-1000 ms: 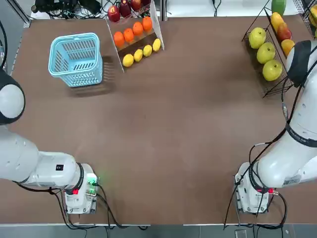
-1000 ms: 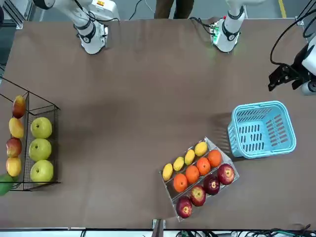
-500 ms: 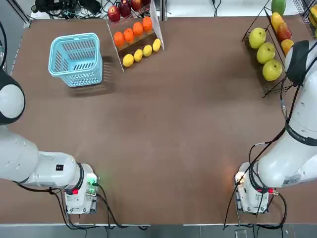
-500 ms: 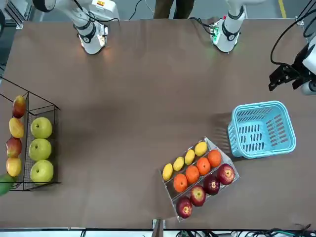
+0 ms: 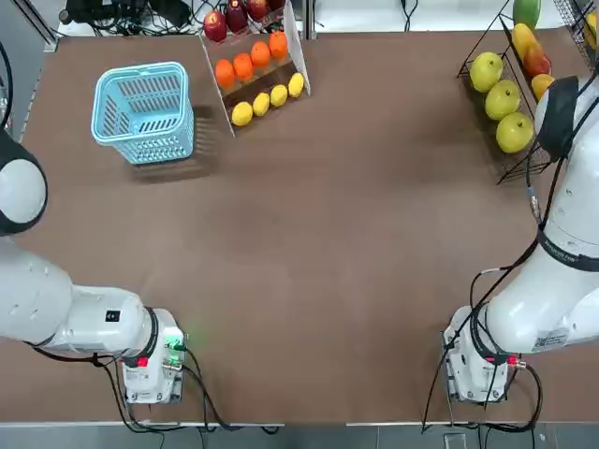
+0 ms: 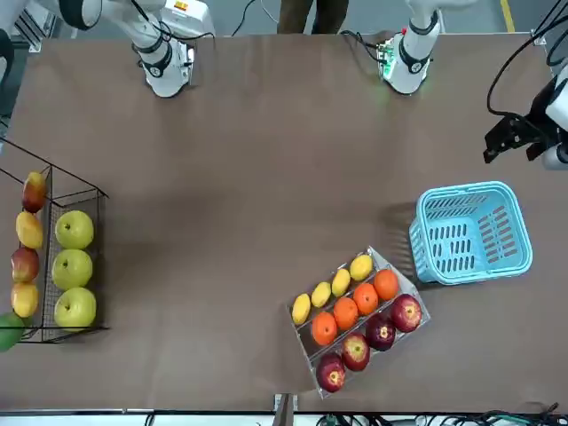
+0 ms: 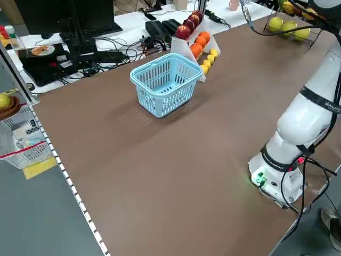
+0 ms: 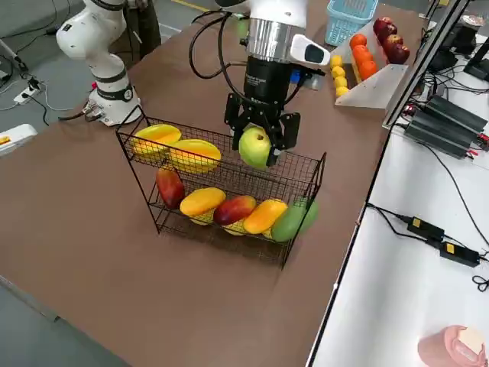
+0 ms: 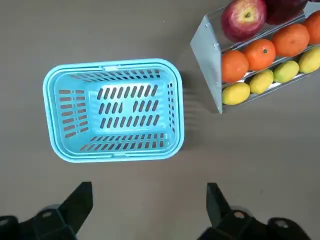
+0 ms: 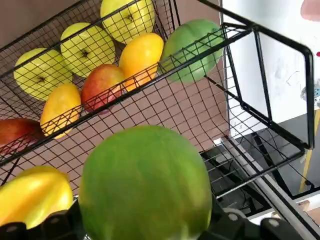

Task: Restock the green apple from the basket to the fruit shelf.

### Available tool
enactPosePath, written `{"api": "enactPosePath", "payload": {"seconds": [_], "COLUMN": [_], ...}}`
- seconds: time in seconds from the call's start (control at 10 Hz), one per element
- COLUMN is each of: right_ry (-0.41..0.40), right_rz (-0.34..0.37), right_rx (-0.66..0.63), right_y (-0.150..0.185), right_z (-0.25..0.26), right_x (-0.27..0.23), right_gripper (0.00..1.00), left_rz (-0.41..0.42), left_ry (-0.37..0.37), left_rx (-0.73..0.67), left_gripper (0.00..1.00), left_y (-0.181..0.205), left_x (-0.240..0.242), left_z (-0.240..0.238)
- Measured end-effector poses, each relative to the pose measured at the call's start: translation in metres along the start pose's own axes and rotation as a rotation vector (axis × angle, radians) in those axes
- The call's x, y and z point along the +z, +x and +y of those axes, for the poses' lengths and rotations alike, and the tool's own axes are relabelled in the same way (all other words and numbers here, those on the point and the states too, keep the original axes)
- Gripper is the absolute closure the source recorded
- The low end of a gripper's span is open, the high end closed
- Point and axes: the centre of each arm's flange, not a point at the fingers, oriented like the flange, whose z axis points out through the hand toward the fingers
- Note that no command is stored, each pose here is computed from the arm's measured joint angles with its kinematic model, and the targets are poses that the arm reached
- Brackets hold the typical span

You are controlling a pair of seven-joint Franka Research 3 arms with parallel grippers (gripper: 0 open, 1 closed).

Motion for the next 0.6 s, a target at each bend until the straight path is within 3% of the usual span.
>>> {"api": "enactPosePath", "payload": {"seconds": [0.4,0.6], "right_ry": [-0.006,-0.008], "right_rz": [0.013,0.017], "right_rx": [0.001,0.001], "right_y": [0.0036,0.0047], "right_z": [0.0016,0.0019], "right_x": [0.0028,0.0030], "right_gripper": [0.12,0.03], "left_rz": [0.001,0.001], "left_ry": [0.000,0.000], "left_rx": [0.000,0.000], "left_gripper": [0.00,0.00], "left_y": [0.0000,0.0000], "left_x": [-0.0004,-0.0007], "left_z": [-0.0001,-0.0001]}}
